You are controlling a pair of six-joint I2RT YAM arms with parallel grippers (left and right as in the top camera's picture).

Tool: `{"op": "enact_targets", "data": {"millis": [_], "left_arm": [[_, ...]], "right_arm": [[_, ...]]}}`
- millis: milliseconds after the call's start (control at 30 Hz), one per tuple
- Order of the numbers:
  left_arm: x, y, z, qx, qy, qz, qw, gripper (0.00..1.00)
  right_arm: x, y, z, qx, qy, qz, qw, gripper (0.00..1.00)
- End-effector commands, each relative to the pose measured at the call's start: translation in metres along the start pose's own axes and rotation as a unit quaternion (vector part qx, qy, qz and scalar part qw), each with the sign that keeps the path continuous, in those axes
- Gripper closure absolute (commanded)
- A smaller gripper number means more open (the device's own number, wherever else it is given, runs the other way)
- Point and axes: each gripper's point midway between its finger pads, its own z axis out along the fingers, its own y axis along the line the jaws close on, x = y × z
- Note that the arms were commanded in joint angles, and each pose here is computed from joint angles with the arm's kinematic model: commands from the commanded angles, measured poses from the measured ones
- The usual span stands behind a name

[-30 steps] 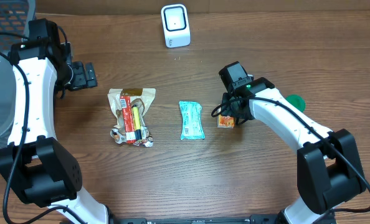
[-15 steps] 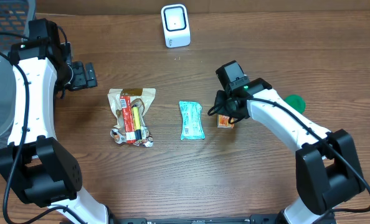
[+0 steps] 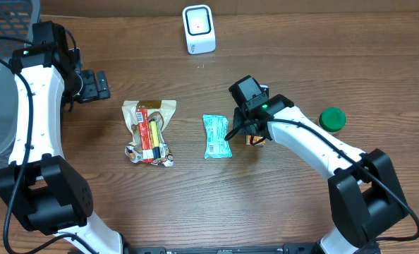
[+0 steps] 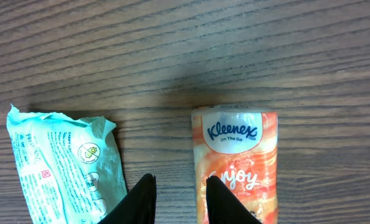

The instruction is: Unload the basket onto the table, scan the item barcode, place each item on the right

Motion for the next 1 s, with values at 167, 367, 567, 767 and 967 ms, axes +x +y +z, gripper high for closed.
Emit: {"op": "enact_targets", "data": {"millis": [167, 367, 567, 767, 967], "left_arm": [[-0.007, -0.005, -0.013, 0.006, -0.020, 0.011, 1.000, 0.00], [-0.007, -0.005, -0.013, 0.006, -0.020, 0.011, 1.000, 0.00], [-0.007, -0.005, -0.013, 0.006, -0.020, 0.011, 1.000, 0.00], [-0.007, -0.005, -0.013, 0.006, -0.020, 0.011, 1.000, 0.00], [-0.007, -0.005, -0.013, 0.006, -0.020, 0.011, 1.000, 0.00]], "right_arm": [[-0.013, 0.001, -0.006, 0.020, -0.033, -0.004, 0.999, 0.69], [-0.003, -0.005, 0.003, 0.025, -0.026, -0.006, 0.999, 0.69], [0.000, -0.006, 0.009, 0.022, -0.026, -0.005, 0.999, 0.69], [0.002, -0.007, 0.009, 0.025, -0.023, -0.019, 0.999, 0.69], [0.007, -0.011, 0.012, 0.030, -0.016, -0.021, 0.999, 0.69]]}}
